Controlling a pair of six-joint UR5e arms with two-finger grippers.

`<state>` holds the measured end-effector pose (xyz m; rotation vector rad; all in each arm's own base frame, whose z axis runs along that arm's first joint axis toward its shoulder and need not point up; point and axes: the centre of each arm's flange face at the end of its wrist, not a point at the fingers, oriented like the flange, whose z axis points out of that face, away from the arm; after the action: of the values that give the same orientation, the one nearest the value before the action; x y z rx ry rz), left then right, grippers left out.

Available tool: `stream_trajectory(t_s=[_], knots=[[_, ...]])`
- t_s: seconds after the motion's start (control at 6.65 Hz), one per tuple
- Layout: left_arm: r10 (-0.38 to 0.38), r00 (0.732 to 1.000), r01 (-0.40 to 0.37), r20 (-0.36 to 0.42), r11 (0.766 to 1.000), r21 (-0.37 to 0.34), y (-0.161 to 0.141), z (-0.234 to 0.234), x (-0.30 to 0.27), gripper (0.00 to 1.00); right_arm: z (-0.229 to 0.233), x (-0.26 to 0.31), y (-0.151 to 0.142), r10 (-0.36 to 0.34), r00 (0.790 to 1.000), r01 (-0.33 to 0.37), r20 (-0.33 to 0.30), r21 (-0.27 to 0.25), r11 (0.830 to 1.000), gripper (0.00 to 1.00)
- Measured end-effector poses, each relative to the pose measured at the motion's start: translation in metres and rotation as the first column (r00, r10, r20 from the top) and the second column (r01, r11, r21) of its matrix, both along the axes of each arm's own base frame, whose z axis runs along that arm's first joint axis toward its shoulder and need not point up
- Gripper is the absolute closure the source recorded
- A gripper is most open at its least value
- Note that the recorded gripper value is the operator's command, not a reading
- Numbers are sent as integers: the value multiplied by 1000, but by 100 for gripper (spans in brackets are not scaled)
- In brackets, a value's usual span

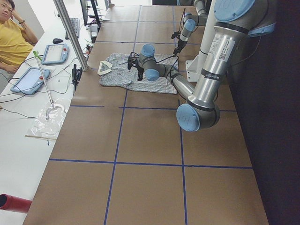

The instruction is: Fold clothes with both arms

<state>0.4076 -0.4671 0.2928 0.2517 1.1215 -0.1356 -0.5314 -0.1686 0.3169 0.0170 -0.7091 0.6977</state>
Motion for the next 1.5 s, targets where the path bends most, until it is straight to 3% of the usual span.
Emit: stream_trajectory(t_s=[0.15, 0.3, 0.45, 1.05, 1.2, 1.5], knots=[[0, 1000, 0, 1, 1000, 4, 3, -1, 3, 29, 4, -2, 0, -1, 1000, 1, -10, -1, 1000, 62], [-5, 1000, 5, 3, 1000, 9, 5, -1, 6, 29, 6, -5, 1, -2, 1000, 2, -24, -2, 1000, 76], [-7, 1000, 7, 6, 1000, 12, 8, -1, 7, 29, 7, -6, 1, -2, 999, 1, -35, -3, 1000, 100], [-11, 1000, 11, 14, 1000, -6, 25, 11, 2, 31, 5, -1, 0, -7, 999, 7, -48, 3, 1000, 100], [-18, 1000, 18, 9, 999, -31, 44, 12, 10, 32, -4, 5, -2, -5, 999, 5, -35, 4, 1000, 100], [-16, 997, 21, 69, 996, -84, 131, 53, 39, 32, -13, 13, -2, -5, 1000, 5, -20, 4, 1000, 100]])
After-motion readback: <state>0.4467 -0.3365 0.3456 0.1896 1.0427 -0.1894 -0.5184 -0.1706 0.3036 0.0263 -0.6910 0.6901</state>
